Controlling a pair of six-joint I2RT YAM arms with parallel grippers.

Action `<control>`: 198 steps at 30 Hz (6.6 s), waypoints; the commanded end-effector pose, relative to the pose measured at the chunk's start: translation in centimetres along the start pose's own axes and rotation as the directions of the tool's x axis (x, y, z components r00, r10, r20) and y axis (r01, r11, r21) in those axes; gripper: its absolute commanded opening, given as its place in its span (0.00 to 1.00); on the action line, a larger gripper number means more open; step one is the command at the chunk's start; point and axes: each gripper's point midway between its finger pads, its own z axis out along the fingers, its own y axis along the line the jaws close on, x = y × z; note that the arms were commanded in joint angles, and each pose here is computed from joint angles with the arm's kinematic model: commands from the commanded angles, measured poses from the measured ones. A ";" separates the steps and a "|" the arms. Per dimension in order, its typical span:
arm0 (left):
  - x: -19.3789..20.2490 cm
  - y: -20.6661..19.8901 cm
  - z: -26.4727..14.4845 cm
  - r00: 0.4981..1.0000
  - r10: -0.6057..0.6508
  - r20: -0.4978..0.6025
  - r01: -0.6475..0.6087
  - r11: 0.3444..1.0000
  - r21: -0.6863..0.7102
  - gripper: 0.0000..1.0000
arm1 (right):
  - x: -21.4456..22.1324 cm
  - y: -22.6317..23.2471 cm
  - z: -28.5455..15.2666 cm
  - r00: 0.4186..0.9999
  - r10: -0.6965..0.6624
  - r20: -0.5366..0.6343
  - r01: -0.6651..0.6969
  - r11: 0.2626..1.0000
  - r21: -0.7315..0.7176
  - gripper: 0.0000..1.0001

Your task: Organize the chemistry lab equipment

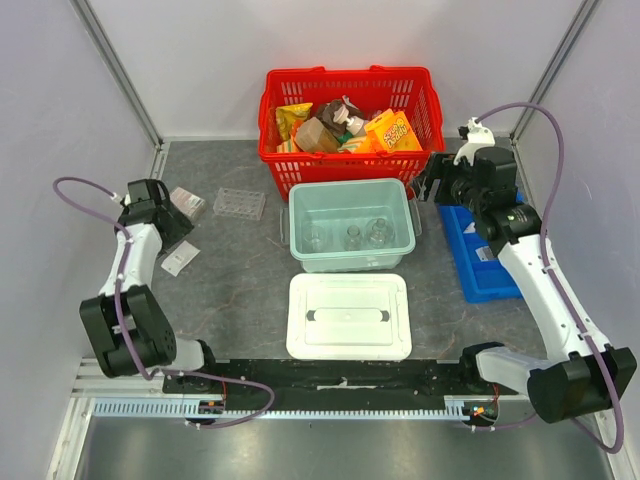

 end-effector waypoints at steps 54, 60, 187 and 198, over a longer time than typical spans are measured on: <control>7.9 1.2 2.2 0.950 0.104 -0.295 -0.105 0.994 0.010 0.58 | -3.8 6.0 -4.8 0.985 -0.065 0.159 0.094 0.979 -0.182 0.90; 8.5 -0.9 1.5 0.946 0.165 -0.281 -0.159 0.986 0.042 0.67 | -3.8 5.7 -4.5 0.985 -0.069 0.157 0.096 0.981 -0.169 0.90; 12.7 -8.3 -3.7 0.879 0.417 -0.232 -0.331 0.882 0.335 0.39 | -0.5 8.5 -2.9 0.999 -0.017 0.047 0.030 0.958 -0.285 0.92; 16.6 -12.8 -13.4 0.847 0.530 -0.048 -0.344 0.615 0.709 0.38 | 4.4 18.0 -2.0 0.982 0.159 -0.099 -0.187 0.849 -0.495 0.79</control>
